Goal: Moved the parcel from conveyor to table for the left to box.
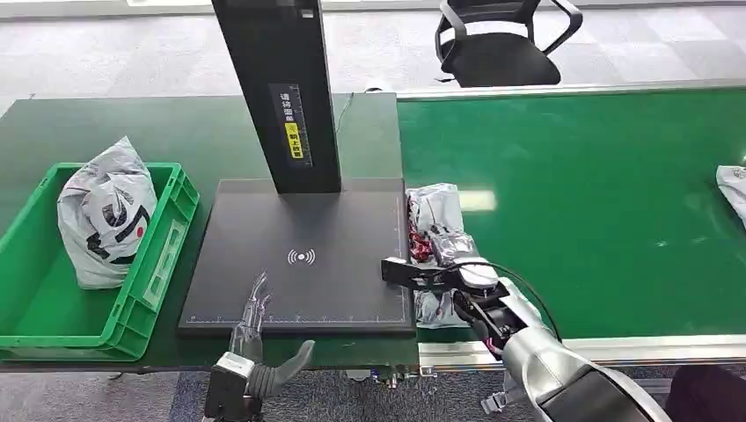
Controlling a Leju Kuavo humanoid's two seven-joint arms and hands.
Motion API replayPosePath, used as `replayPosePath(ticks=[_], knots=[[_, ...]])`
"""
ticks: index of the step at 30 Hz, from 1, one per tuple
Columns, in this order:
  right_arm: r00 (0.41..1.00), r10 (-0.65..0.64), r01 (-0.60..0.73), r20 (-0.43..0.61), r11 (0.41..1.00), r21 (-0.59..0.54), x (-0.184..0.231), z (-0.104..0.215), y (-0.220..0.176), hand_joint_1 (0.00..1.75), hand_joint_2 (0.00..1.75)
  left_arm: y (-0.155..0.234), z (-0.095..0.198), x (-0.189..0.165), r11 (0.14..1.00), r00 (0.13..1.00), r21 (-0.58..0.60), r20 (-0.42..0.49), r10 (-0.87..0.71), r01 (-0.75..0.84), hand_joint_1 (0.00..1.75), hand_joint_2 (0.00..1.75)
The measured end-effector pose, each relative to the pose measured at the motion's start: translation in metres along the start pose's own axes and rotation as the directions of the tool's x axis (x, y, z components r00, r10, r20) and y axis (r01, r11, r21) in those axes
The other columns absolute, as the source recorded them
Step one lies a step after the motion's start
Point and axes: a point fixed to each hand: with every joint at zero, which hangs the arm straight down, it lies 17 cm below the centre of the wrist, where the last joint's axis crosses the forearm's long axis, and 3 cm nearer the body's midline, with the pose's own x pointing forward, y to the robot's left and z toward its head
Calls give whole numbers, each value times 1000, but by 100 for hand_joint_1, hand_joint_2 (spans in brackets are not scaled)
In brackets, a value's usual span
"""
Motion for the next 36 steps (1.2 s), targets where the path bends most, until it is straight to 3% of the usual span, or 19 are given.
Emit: replayPosePath(ticks=[19,21,27,36], knots=[[998,2,-4,67,999,35,7,1,2,175,175,0,0,0,1000,1000,0,0,0,0,0,175],[996,-17,17,87,1000,-2,11,0,-4,175,175,0,0,0,1000,1000,0,0,0,0,0,175],[986,-134,157,104,953,-259,11,0,-59,175,175,0,1,2,1000,1000,1,4,0,0,0,175],[982,-139,82,-129,924,-374,-52,4,-106,175,175,3,3,6,1000,1000,6,13,-5,4,0,175]])
